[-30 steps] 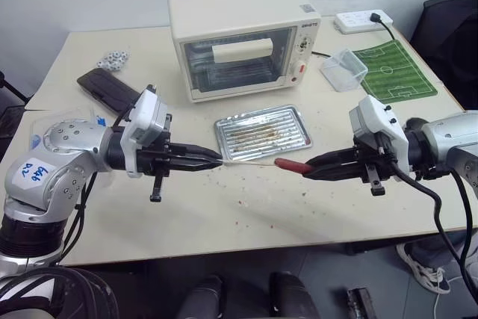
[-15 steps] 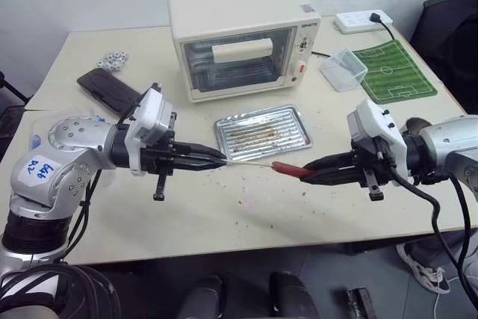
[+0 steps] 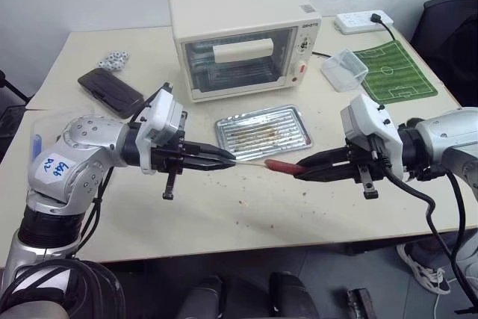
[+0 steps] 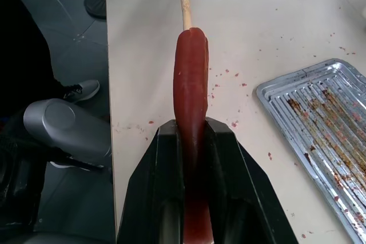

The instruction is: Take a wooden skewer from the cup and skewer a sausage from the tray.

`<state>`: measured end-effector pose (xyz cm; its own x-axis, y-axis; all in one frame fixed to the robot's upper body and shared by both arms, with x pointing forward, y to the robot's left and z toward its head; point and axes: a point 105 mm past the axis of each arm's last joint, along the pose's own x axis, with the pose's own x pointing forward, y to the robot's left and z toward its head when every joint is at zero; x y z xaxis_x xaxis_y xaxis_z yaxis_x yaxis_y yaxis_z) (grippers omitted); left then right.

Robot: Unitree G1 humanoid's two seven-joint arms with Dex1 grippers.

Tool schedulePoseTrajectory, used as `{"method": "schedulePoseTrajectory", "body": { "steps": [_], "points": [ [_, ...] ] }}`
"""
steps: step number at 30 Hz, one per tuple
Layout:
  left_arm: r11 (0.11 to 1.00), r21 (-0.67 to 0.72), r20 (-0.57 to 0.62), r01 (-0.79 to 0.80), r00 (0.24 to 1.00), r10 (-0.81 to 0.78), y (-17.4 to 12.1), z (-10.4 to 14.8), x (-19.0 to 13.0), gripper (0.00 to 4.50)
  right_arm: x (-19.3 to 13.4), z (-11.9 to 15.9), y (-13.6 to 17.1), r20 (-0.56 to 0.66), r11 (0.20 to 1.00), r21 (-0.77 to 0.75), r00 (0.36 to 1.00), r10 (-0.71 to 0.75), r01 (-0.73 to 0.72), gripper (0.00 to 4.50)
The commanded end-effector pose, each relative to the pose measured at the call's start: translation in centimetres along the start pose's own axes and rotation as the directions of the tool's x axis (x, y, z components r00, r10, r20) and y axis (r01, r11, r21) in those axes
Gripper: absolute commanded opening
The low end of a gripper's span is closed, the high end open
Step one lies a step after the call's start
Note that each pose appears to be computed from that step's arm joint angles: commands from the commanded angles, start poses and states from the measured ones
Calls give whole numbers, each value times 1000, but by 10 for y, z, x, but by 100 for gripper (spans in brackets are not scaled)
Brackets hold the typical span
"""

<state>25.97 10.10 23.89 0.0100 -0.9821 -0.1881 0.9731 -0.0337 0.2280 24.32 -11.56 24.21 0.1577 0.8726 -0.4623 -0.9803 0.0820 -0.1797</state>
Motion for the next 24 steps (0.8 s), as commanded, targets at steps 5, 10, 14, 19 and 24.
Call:
{"method": "schedulePoseTrajectory", "body": {
  "steps": [5,10,14,19,24],
  "points": [
    [992,13,-17,-129,992,129,3,-5,-12,0,-12,17,-8,67,996,-51,995,-72,76,236],
    [935,0,7,-355,935,355,-1,-3,-37,0,-41,32,-42,147,962,-7,952,-267,271,323],
    [800,-15,26,-599,800,600,-5,0,-64,0,-57,52,-58,255,937,83,902,-348,338,323],
    [311,-1,12,-950,311,950,-14,-11,-130,0,-49,56,-48,316,950,153,897,-310,274,447],
    [-84,18,-66,-996,-85,994,-36,-37,-181,0,-32,57,-34,340,973,132,913,-225,190,447]
  ]
}}
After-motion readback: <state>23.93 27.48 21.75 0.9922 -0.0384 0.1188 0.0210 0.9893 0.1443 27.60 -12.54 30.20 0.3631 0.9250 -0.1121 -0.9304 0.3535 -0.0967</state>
